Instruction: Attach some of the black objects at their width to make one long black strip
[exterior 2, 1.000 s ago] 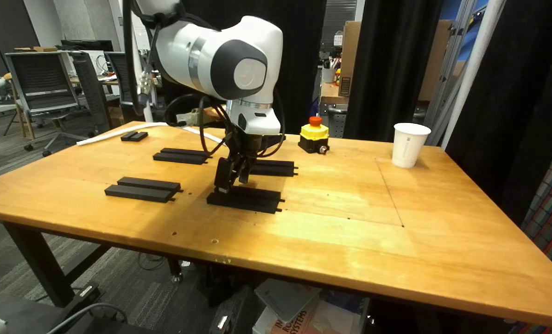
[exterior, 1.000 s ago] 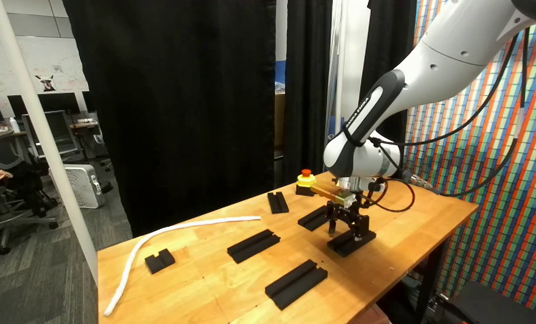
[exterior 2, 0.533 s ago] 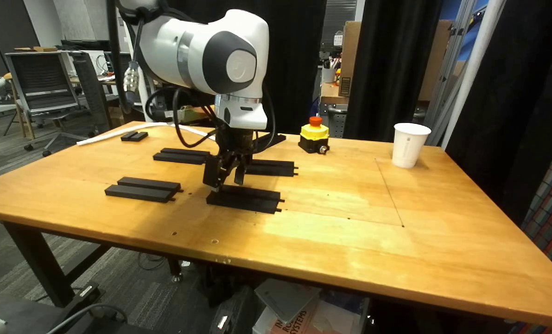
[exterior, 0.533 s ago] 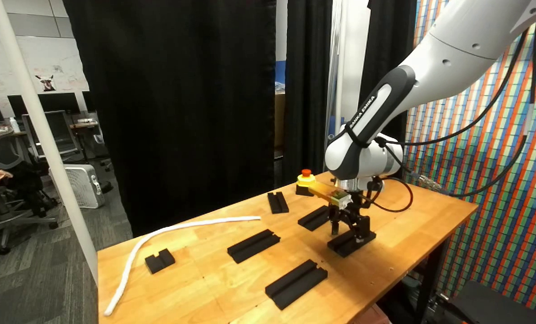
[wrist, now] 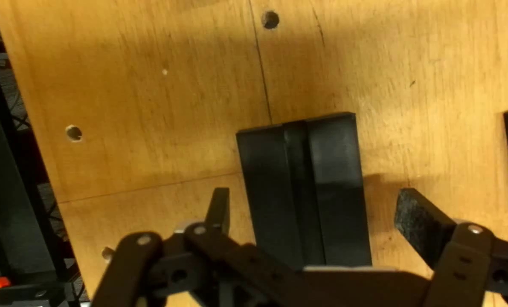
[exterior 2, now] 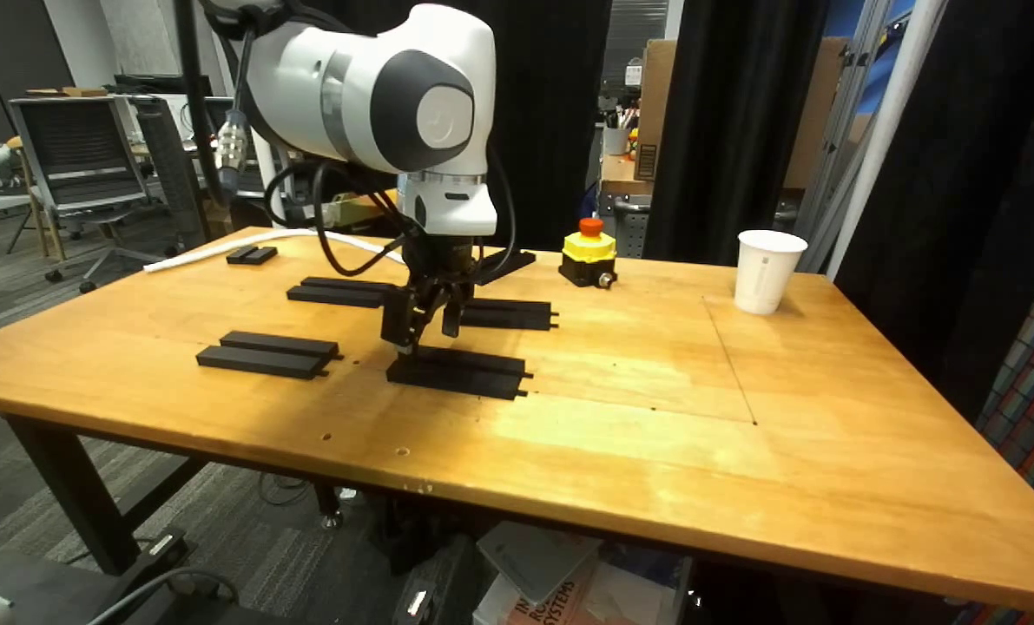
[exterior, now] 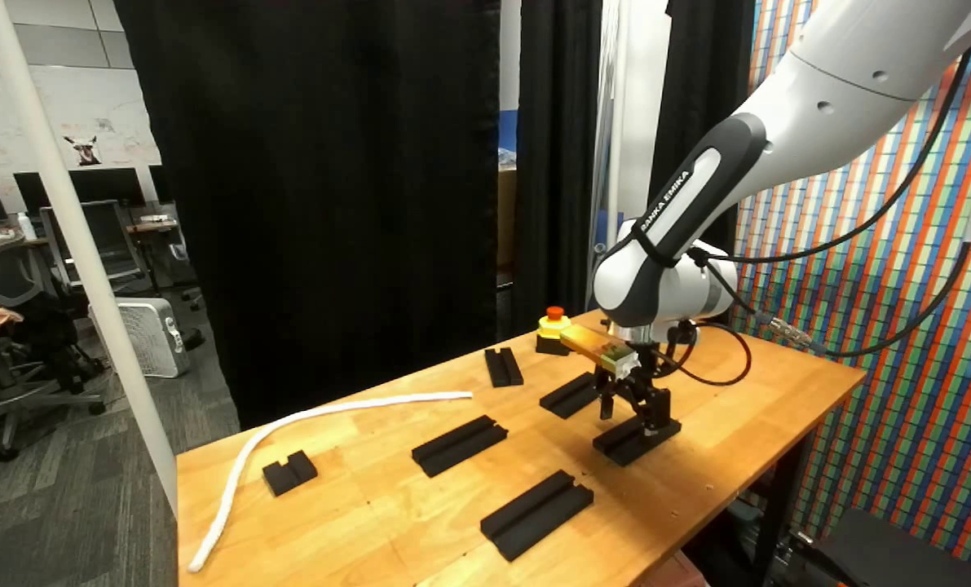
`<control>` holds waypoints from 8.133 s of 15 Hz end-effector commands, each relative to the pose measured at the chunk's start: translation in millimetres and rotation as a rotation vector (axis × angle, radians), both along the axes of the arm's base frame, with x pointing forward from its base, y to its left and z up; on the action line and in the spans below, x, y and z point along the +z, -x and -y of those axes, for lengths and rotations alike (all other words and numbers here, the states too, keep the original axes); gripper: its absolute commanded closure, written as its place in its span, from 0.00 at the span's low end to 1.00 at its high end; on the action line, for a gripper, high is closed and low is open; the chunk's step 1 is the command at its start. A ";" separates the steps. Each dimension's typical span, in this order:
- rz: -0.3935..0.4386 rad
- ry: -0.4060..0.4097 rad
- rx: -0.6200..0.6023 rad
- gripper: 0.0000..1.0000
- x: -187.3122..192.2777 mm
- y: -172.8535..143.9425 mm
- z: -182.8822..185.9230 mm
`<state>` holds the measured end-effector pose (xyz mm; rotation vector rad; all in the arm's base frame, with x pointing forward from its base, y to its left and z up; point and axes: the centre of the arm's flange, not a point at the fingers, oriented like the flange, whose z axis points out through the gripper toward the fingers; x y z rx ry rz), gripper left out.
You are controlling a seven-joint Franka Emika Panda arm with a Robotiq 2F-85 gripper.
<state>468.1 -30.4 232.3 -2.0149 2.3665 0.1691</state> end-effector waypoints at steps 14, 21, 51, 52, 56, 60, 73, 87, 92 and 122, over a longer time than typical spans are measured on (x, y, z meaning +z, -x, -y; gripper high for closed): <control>0.057 -0.002 0.161 0.00 -19.4 5.8 14.3; 0.136 -0.041 0.275 0.50 -21.8 -8.3 12.0; 0.320 -0.427 0.228 0.54 114.7 -244.4 -298.4; 0.314 -0.413 0.223 0.54 111.5 -240.8 -304.0; 0.332 -0.320 0.282 0.54 77.9 -216.6 -304.0; 0.363 -0.324 0.268 0.54 40.7 -194.6 -316.1; 0.291 -0.476 0.208 0.54 16.2 -131.7 -370.7; 0.225 -0.566 0.160 0.54 -27.1 -112.1 -303.1; 0.222 -0.572 0.182 0.54 -31.8 -109.6 -280.7; 0.013 -0.147 0.164 0.00 62.8 -165.8 -191.6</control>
